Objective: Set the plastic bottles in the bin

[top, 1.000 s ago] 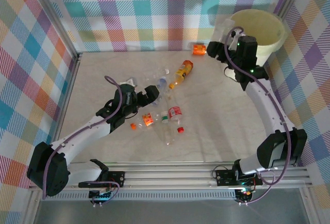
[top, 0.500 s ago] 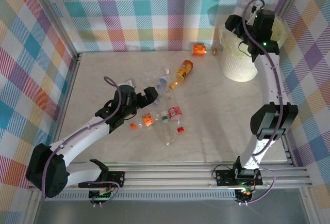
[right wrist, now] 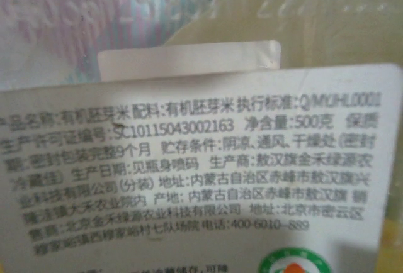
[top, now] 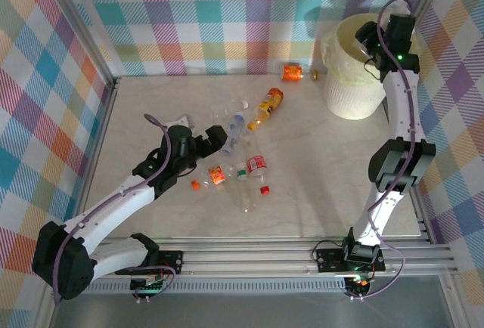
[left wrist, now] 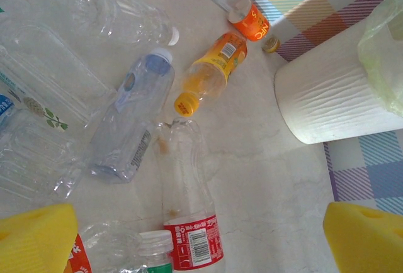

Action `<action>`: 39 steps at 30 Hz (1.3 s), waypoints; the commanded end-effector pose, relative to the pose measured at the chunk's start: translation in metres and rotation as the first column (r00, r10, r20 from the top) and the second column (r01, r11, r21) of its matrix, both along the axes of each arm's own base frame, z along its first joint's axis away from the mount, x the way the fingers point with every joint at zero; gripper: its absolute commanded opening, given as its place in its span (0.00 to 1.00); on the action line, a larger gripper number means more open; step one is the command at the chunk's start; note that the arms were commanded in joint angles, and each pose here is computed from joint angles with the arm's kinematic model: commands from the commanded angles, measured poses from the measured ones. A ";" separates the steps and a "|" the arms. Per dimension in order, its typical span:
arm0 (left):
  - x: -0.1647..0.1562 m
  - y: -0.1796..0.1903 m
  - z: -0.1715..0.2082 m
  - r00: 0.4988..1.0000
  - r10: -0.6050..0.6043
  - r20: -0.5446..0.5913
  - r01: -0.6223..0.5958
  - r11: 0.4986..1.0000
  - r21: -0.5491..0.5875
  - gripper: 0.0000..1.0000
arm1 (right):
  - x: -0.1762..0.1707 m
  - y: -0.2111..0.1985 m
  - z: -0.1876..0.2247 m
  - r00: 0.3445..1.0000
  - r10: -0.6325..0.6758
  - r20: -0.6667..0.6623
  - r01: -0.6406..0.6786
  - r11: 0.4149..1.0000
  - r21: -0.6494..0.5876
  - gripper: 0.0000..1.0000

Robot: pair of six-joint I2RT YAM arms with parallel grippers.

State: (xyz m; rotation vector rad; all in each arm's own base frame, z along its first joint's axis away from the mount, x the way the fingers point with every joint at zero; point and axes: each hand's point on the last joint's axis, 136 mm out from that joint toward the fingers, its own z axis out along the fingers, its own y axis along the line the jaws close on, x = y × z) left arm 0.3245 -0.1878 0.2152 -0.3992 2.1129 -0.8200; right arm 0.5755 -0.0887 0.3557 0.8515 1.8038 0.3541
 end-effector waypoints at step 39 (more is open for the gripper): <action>0.005 0.003 -0.026 0.997 0.026 -0.067 -0.023 0.999 0.038 1.00 | -0.006 -0.018 0.019 0.996 -0.091 0.023 0.091 0.995 -0.034 1.00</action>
